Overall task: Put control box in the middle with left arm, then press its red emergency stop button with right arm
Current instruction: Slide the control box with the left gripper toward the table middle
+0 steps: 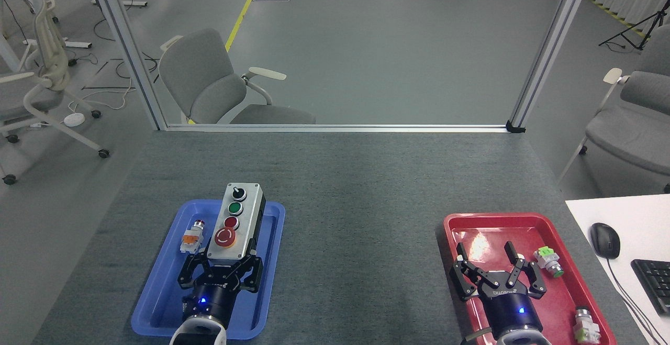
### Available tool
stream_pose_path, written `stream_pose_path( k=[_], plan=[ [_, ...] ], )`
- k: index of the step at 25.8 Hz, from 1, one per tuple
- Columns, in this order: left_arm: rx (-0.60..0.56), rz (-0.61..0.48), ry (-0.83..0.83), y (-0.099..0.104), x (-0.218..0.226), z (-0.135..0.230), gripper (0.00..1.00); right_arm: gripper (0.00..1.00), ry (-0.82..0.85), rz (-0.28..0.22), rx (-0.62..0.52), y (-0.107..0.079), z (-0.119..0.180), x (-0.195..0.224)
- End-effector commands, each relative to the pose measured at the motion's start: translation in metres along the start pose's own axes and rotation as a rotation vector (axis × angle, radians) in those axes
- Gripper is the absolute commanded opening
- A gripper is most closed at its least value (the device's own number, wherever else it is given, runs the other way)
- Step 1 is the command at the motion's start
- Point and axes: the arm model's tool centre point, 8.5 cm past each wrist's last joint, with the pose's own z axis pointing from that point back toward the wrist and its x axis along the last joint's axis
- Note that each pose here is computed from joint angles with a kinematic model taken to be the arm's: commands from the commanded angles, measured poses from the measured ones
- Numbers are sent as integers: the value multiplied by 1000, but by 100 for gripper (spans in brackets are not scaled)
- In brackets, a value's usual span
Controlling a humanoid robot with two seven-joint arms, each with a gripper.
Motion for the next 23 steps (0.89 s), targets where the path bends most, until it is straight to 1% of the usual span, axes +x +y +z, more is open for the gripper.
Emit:
stream_pose_path(
  k=[1, 5, 7, 10, 14, 15, 18, 20, 23],
  plan=[
    [20, 10, -58, 8, 15, 11, 0, 99, 3, -5, -6, -2, -2, 1],
    [-17, 7, -170, -2, 61, 12, 0, 99, 4, -12, -6, -1, -2, 4],
    [-17, 17, -205, 2, 83, 6, 0, 99, 6, -21, -10, -2, -3, 7],
    [-48, 35, -256, 7, 116, -5, 0, 99, 8, -20, -10, -2, -4, 5],
    [-78, 8, -329, 8, 151, -23, 0, 99, 10, -16, -7, -2, -3, 2],
    [-88, -1, -345, 6, 160, -25, 0, 99, 9, -11, -5, -1, -2, 1],
    [-140, -26, -395, -9, 185, -23, 0, 99, 6, -13, -4, -1, -2, 2],
    [-169, -71, -399, -21, 194, -21, 0, 99, 6, -13, -5, -1, -2, 2],
    [-178, -140, -437, -28, 215, -14, 0, 99, 9, -11, -4, -1, -2, 1]
  ],
)
